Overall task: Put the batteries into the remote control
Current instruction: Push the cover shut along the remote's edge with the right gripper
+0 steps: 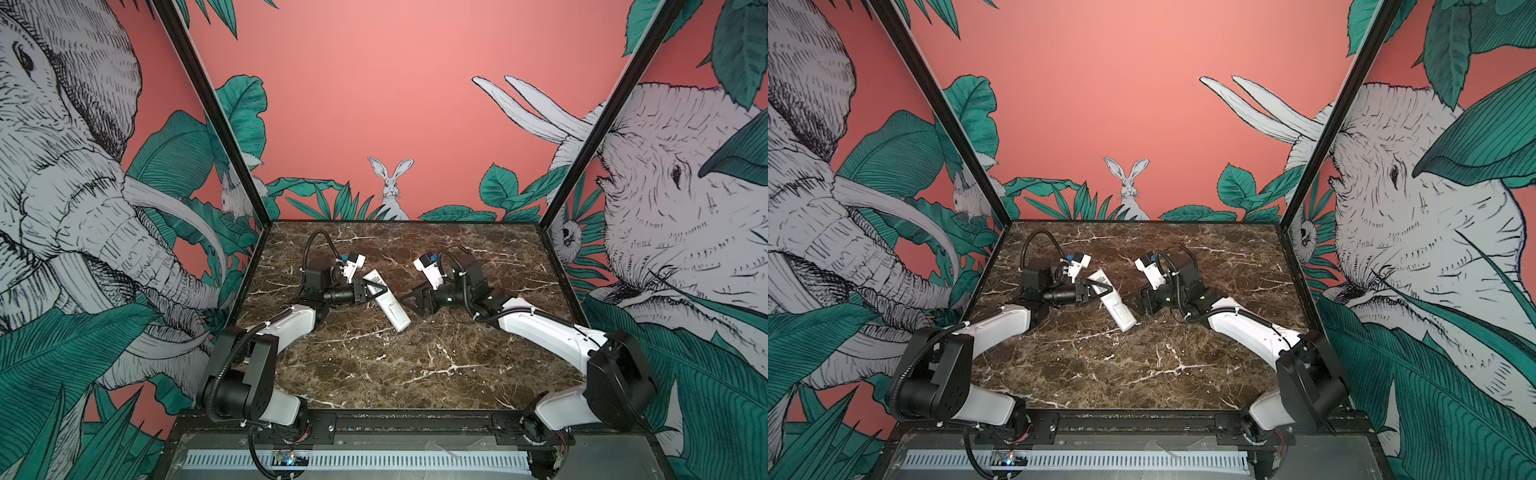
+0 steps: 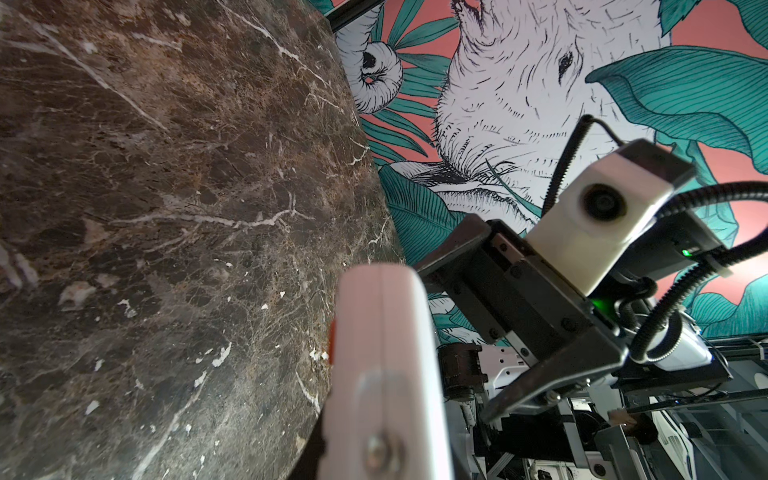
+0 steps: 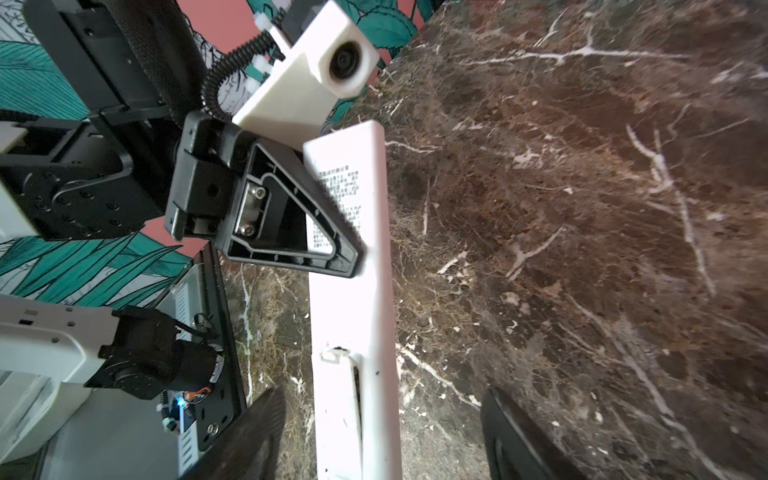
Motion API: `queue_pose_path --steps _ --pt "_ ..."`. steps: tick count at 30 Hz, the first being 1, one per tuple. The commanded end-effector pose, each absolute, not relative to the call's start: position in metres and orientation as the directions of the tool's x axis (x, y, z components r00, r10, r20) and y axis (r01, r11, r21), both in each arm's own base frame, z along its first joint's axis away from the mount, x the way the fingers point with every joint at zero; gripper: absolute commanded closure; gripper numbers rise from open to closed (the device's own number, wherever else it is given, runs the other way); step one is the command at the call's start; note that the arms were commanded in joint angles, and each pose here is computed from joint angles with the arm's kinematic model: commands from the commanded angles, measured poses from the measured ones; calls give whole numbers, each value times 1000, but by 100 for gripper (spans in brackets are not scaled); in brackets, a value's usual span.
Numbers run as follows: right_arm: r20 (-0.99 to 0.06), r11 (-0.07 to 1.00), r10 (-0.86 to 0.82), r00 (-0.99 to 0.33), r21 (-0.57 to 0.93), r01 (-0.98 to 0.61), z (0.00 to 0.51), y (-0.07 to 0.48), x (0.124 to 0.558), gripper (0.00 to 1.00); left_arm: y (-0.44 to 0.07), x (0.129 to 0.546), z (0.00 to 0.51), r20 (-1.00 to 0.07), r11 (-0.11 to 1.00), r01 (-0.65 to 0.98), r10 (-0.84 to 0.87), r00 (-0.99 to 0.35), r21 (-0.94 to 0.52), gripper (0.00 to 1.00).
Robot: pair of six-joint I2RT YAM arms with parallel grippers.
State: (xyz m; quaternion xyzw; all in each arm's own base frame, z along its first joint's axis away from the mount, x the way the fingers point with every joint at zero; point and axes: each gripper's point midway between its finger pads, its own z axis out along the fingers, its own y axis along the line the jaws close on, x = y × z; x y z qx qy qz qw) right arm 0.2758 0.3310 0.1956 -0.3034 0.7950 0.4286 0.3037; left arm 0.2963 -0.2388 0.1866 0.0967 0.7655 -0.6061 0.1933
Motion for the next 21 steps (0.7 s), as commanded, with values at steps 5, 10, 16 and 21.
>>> queue_pose_path --steps 5,10,16,21 --pt "-701 371 -236 -674 576 -729 191 344 272 26 -242 290 215 -494 191 474 -76 -866 -860 99" --pt "-670 399 -252 -698 585 -706 170 345 275 27 -242 289 218 -500 181 481 -78 -863 -858 99" --pt "-619 490 -281 -734 565 -664 136 338 283 28 -242 289 221 -505 176 487 -79 -859 -856 99" --pt "-581 568 -294 -759 533 -628 117 328 290 28 -242 288 222 -507 172 490 -78 -858 -855 99"
